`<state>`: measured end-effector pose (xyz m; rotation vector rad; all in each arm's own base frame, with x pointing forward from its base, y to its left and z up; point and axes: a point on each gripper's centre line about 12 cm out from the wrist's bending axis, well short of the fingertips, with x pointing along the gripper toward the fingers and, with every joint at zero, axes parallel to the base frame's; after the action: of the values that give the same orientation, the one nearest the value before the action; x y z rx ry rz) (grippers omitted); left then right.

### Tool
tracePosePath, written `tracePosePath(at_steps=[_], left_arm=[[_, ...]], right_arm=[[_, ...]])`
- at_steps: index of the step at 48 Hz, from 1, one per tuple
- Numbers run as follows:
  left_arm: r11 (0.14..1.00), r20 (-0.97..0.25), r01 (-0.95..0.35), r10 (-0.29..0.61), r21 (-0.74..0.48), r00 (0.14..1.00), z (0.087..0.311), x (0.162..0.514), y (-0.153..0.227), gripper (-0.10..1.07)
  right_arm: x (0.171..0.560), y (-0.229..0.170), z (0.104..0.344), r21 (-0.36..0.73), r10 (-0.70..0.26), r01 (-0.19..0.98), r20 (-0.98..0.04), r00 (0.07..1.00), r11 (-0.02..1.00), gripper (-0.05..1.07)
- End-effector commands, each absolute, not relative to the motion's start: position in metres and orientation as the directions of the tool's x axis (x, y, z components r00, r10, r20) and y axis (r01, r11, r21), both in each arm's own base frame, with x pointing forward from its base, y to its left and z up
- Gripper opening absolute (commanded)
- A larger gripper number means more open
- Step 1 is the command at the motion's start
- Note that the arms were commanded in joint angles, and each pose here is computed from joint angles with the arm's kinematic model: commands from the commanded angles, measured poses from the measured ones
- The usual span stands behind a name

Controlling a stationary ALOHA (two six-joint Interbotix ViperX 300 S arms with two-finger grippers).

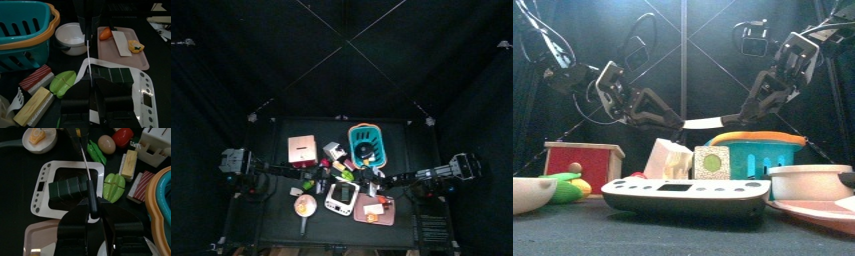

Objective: Cut sushi roll

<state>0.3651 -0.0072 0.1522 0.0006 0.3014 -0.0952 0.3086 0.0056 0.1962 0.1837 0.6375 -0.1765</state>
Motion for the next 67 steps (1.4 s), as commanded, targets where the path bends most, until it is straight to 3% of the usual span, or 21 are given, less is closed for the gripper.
tracePosePath(at_steps=[1, 21, 67], left_arm=[[0.994, -0.273, 0.112, -0.111, -0.01, 0.956, 0.159, 0.369, -0.013, 0.42], [0.989, -0.307, 0.15, -0.146, -0.013, 0.94, 0.145, 0.37, -0.027, 0.42], [0.985, -0.338, 0.173, -0.17, -0.021, 0.926, 0.132, 0.374, -0.037, 0.42]], right_arm=[[0.309, 0.004, 0.201, 0.126, -0.111, 0.228, -0.593, 0.798, 0.966, 0.51], [0.317, 0.019, 0.177, 0.115, -0.077, 0.199, -0.653, 0.754, 0.973, 0.51], [0.321, 0.02, 0.165, 0.12, -0.077, 0.216, -0.683, 0.726, 0.969, 0.51]])
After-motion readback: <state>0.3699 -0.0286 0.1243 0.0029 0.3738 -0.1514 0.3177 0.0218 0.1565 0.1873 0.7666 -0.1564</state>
